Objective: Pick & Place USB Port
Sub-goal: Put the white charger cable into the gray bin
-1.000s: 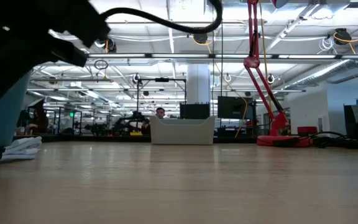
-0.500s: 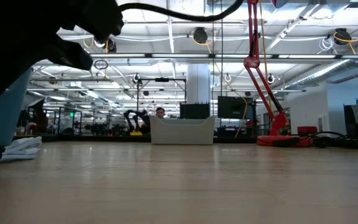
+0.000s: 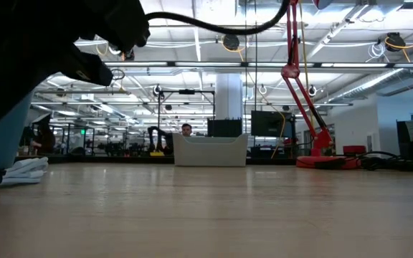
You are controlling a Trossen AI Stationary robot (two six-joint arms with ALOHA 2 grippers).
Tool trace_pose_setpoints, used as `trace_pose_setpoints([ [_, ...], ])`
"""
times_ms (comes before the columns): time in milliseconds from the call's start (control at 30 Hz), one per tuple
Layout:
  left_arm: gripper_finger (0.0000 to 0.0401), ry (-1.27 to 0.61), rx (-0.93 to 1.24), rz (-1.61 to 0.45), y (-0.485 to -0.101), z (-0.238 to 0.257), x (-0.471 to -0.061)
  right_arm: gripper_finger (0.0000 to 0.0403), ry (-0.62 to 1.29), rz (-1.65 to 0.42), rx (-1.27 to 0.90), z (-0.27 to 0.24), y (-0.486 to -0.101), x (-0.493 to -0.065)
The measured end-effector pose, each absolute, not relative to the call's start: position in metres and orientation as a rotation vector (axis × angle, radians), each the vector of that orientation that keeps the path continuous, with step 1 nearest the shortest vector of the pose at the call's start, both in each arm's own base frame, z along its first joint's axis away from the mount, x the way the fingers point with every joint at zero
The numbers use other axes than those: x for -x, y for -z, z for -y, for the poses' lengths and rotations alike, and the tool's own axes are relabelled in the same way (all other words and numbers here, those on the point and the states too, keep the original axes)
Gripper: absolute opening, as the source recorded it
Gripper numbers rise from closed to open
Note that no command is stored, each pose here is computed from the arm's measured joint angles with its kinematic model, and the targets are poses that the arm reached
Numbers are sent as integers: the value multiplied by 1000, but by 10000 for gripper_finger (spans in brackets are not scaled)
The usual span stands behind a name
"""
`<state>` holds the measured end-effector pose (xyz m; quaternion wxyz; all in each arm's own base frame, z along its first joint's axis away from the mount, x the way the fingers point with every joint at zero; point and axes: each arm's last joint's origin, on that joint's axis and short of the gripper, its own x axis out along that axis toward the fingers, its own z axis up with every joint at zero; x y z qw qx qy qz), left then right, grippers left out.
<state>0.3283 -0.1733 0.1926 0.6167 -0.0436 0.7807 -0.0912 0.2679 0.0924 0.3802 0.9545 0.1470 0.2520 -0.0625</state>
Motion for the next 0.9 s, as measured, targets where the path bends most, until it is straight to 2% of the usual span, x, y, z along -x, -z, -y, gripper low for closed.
trace_pose_setpoints([
  [400,0,246,76,-1924,-161,182,-328,162,123,-508,-297,-93,-381,-268],
  [900,0,269,97,-1859,-148,176,-334,162,98,-517,-300,-94,-380,-268],
])
